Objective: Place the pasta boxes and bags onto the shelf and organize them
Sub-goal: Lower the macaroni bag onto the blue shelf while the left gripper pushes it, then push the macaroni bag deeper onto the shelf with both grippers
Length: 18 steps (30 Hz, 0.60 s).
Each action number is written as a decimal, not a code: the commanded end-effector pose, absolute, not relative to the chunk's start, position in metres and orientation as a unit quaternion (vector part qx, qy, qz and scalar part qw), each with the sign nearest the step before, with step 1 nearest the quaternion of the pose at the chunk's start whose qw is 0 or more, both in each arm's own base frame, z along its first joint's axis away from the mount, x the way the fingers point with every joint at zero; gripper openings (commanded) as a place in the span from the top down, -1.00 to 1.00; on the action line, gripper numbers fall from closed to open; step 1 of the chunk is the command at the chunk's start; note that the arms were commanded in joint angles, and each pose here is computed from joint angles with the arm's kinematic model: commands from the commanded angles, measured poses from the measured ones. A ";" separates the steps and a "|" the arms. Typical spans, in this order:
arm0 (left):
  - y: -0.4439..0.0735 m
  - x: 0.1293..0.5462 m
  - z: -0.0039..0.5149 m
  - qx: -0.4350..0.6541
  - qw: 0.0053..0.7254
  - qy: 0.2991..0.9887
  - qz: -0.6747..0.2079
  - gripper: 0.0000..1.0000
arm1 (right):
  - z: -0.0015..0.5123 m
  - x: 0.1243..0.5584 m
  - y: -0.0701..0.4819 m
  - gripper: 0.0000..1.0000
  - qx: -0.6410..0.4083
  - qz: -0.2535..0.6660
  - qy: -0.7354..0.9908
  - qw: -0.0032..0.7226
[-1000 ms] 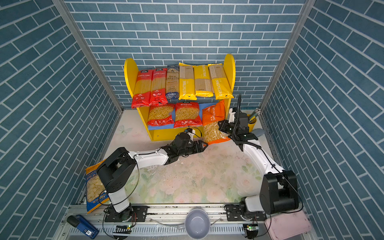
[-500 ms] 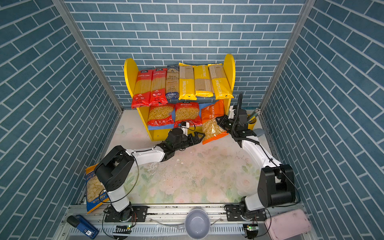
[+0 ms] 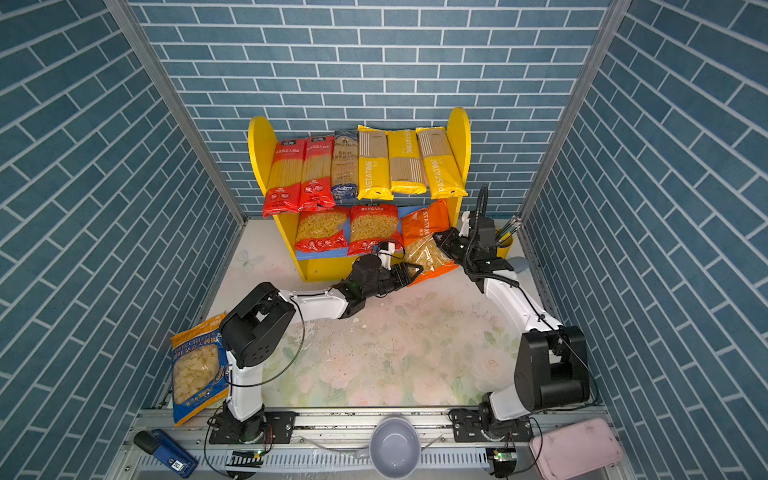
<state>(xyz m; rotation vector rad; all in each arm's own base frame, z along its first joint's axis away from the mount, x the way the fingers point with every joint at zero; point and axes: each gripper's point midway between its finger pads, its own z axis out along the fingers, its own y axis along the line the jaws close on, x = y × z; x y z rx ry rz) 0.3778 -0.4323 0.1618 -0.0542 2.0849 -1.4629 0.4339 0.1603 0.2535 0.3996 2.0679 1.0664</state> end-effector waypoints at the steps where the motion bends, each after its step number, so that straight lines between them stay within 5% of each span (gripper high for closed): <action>1: -0.445 0.378 0.204 0.001 0.313 0.742 -0.592 0.00 | 0.282 0.423 0.152 0.46 0.144 0.413 0.799 0.412; 6: -0.442 0.383 0.209 0.002 0.322 0.743 -0.587 0.22 | 0.273 0.406 0.136 -0.02 0.152 0.394 0.808 0.412; 18: -0.438 0.389 0.226 0.010 0.338 0.740 -0.581 0.50 | 0.236 0.367 0.106 -0.69 0.209 0.338 0.820 0.411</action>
